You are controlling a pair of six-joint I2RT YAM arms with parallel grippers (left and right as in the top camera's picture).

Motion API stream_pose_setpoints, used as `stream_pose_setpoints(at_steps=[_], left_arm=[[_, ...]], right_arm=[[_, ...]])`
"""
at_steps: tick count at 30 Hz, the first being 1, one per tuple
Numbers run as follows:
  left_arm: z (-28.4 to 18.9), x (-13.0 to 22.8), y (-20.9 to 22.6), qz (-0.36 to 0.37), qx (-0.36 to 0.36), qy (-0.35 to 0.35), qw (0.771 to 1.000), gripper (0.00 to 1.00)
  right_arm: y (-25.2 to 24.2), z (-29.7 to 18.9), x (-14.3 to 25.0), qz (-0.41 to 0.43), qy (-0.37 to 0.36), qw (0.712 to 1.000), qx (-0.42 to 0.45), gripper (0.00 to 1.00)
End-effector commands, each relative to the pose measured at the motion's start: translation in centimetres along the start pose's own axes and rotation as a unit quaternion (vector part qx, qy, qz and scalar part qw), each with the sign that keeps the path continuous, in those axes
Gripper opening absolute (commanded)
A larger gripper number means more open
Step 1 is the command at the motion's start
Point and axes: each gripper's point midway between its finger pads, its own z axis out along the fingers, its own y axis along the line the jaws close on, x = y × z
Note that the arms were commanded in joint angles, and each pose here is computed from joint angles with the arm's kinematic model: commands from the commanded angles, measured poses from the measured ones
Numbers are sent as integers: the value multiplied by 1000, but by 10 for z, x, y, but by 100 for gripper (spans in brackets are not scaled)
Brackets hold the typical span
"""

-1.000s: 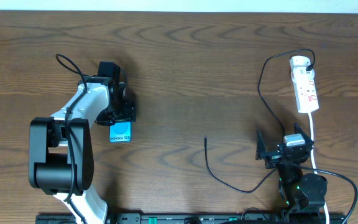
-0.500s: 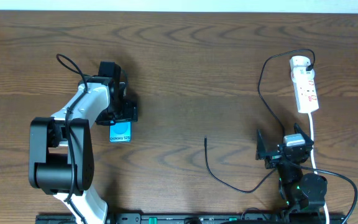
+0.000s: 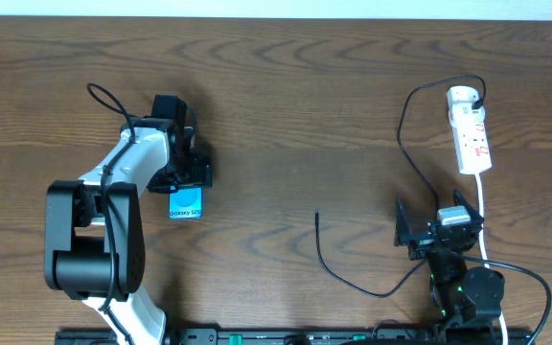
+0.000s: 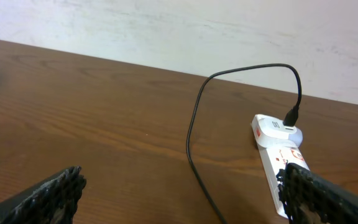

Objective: Plug charger to phone and switch on socket
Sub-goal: 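Lower the left gripper and close it on the smartphone's bottom edge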

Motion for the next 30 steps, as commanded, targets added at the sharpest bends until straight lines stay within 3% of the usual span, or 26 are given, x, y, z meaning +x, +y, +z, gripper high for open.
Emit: stream_pose_setpoints(at_steps=[1, 30], left_arm=[[7, 7, 5, -5, -7, 12, 1000, 84], [8, 8, 10, -4, -23, 12, 1000, 84]], right_arm=[[1, 0, 1, 2, 2, 1000, -3, 99], [1, 0, 1, 2, 2, 1000, -3, 99]])
